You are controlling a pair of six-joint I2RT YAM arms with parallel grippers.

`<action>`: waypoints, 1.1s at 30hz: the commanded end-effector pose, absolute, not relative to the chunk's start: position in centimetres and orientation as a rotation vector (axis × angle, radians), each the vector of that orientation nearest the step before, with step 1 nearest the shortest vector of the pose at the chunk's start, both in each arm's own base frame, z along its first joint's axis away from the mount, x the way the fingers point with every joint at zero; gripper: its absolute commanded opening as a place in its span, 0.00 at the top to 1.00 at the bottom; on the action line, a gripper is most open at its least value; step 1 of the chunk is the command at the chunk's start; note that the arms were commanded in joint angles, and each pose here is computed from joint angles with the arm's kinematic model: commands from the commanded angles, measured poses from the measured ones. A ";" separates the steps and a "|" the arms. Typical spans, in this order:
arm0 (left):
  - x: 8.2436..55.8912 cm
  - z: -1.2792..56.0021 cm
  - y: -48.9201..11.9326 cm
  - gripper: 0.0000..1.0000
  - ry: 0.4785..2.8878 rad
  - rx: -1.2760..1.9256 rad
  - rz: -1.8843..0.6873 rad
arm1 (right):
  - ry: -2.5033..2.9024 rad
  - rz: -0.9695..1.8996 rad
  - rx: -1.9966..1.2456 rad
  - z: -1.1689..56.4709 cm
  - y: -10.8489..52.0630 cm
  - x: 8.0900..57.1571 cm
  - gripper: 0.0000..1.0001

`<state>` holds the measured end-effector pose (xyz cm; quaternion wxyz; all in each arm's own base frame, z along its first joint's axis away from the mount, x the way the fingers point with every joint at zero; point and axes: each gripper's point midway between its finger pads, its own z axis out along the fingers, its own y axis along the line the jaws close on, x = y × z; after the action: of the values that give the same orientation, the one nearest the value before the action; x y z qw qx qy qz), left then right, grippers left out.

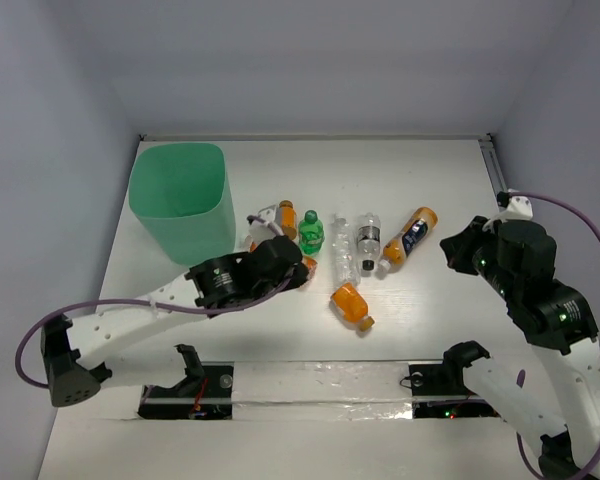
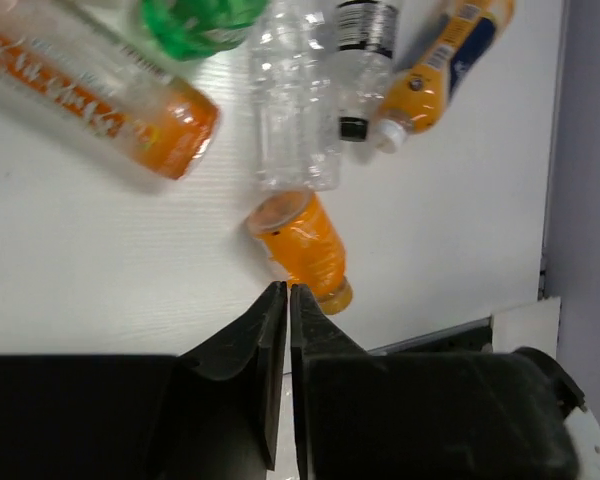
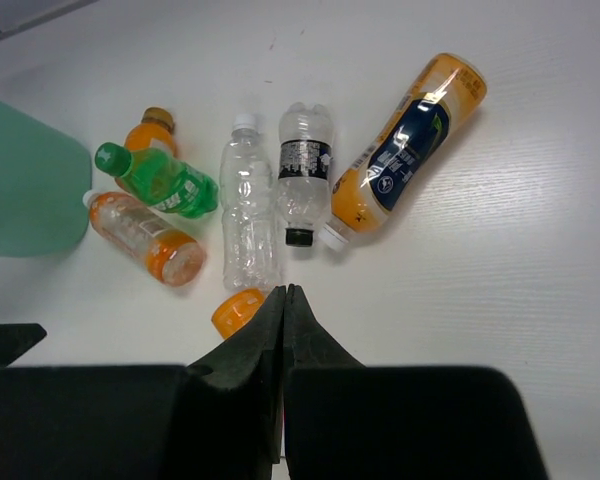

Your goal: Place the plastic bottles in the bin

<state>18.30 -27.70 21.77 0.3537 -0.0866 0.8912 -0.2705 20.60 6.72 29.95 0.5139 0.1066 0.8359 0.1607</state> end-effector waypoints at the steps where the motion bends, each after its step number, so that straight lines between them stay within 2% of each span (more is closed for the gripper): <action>1: 18.6 20.8 -25.2 0.95 2.235 -0.528 -0.738 | 1.975 0.366 0.248 30.6 6.3 20.8 1.00; 5: 19.0 17.3 -23.6 0.60 2.256 -0.676 -0.676 | 1.995 0.429 0.212 29.8 7.6 21.1 1.00; 6: 19.1 16.2 -23.0 0.43 2.263 -0.707 -0.647 | 2.005 0.437 0.206 29.4 7.8 21.2 1.00; 9: 20.6 14.6 -21.3 0.21 2.235 -0.808 -0.609 | 2.012 0.495 0.168 29.1 9.0 21.5 1.00; 13: 23.1 13.9 -20.2 0.13 2.190 -0.876 -0.595 | 2.023 0.559 0.108 28.8 10.4 21.7 1.00; 18: 25.6 13.7 -20.0 0.11 2.129 -0.935 -0.566 | 2.034 0.613 0.018 28.9 11.7 21.5 0.98; 25: 28.2 10.6 -20.5 0.10 2.150 -0.976 -0.453 | 2.055 0.598 -0.018 28.4 11.5 21.0 0.91; 28: 28.9 9.4 -19.9 0.10 2.148 -1.005 -0.405 | 2.051 0.605 -0.025 28.4 11.5 20.6 0.85; 33: 30.3 8.4 -20.0 0.09 2.134 -1.033 -0.413 | 2.067 0.655 -0.033 27.7 12.0 19.7 0.65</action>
<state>27.95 -19.58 6.51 0.3325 -0.3728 0.8558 -0.1344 20.20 11.53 27.61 0.4663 0.0005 0.8488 0.2492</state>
